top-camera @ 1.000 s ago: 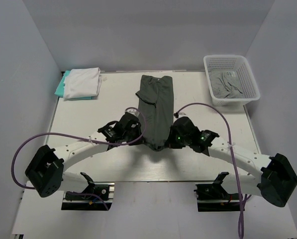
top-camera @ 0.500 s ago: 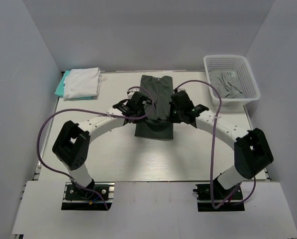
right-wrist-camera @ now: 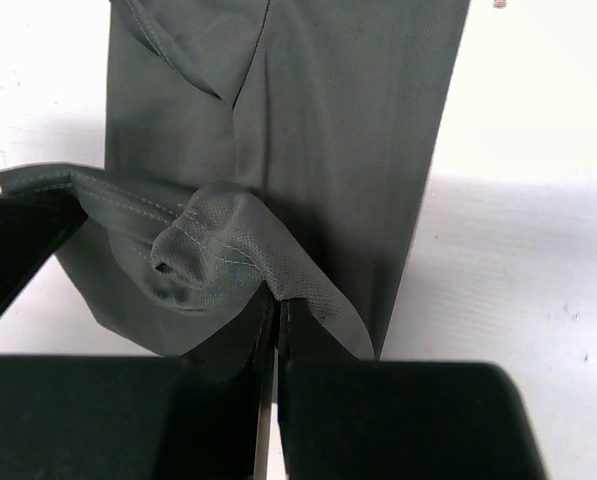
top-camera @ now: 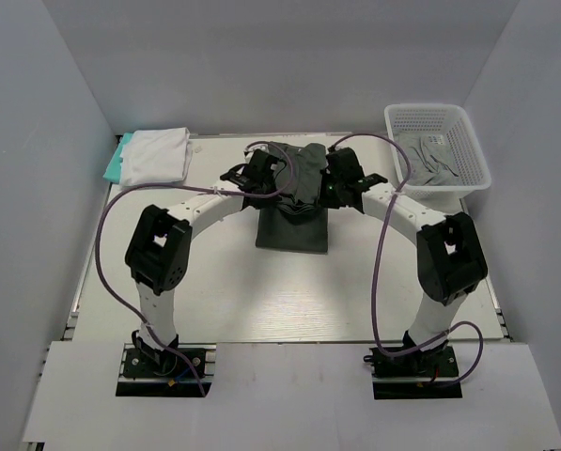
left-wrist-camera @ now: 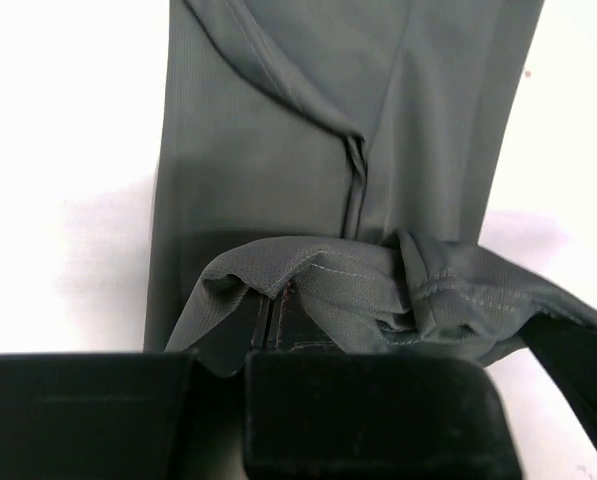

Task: Fold and stack the t-shirts
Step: Grab the bottom of the folded rectangular tshirt with both arms, then fold the folded rectangular tshirt in 1/3 of the way

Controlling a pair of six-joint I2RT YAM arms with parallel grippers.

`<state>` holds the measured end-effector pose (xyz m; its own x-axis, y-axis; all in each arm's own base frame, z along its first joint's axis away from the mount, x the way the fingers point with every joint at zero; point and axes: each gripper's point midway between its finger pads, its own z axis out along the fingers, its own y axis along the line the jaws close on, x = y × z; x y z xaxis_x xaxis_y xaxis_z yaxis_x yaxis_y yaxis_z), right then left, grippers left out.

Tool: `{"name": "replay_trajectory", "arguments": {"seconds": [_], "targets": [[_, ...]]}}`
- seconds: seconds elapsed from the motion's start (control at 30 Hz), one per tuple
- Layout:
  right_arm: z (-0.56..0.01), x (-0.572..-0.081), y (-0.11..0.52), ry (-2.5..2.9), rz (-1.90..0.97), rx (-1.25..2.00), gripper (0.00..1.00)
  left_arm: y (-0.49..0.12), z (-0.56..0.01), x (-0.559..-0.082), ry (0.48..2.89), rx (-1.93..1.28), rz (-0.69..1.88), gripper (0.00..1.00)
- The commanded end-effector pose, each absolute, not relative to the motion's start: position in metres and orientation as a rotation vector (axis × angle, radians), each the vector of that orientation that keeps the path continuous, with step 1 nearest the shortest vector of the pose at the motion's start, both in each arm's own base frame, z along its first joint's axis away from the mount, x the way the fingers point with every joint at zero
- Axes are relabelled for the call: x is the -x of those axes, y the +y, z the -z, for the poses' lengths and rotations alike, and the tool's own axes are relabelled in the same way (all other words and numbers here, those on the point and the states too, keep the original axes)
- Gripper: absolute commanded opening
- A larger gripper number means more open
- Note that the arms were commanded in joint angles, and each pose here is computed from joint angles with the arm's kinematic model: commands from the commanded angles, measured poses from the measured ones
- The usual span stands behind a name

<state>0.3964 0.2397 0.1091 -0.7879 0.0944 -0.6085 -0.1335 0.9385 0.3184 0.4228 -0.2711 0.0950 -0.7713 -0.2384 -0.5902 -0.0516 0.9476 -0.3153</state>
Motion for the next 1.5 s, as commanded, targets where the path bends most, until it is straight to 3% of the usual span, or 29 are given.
{"name": "replay_trajectory", "arguments": {"seconds": [0.0,0.33,0.4,0.47,0.5,0.53,0.57,0.6,0.67,0.7,0.8,0.83,0.9,1.2,1.47], "targets": [[-0.125,-0.418,0.247,2.382,-0.512,0.067,0.0,-0.269,-0.103,-0.435,2.429,0.202,0.405,0.0],[-0.093,-0.436,0.247,2.483,-0.538,0.005,0.0,-0.267,-0.091,-0.447,2.456,0.208,0.424,0.0],[-0.09,-0.441,0.246,2.491,-0.543,-0.042,0.0,-0.267,-0.082,-0.455,2.461,0.201,0.425,0.07],[-0.093,-0.448,0.244,2.479,-0.543,-0.075,0.0,-0.266,-0.086,-0.465,2.452,0.203,0.422,0.07],[-0.092,-0.454,0.243,2.476,-0.543,-0.109,0.1,-0.268,-0.087,-0.476,2.442,0.209,0.435,0.22],[-0.092,-0.456,0.243,2.478,-0.55,-0.109,0.22,-0.269,-0.087,-0.478,2.445,0.21,0.433,0.44],[-0.091,-0.463,0.248,2.476,-0.565,-0.109,0.35,-0.268,-0.097,-0.489,2.415,0.223,0.444,0.81],[-0.102,-0.475,0.247,2.447,-0.557,-0.12,0.43,-0.261,-0.1,-0.496,2.412,0.23,0.433,1.0],[-0.099,-0.489,0.237,2.44,-0.478,-0.157,0.51,-0.249,-0.118,-0.516,2.355,0.274,0.39,1.0],[-0.124,-0.506,0.235,2.385,-0.469,-0.175,0.56,-0.24,-0.126,-0.524,2.327,0.3,0.373,1.0],[-0.138,-0.506,0.23,2.363,-0.462,-0.166,0.66,-0.229,-0.145,-0.537,2.287,0.316,0.376,1.0],[-0.145,-0.506,0.234,2.333,-0.482,-0.126,0.79,-0.229,-0.155,-0.536,2.27,0.315,0.386,1.0],[-0.144,-0.477,0.244,2.339,-0.591,-0.027,0.9,-0.228,-0.161,-0.525,2.26,0.294,0.411,1.0],[-0.143,-0.394,0.315,2.246,-0.985,0.487,0.9,-0.194,-0.123,-0.415,2.38,0.351,0.445,1.0],[-0.111,-0.419,0.366,2.264,-1.085,0.546,0.9,-0.127,-0.102,-0.32,2.419,0.5,0.239,1.0]]}}
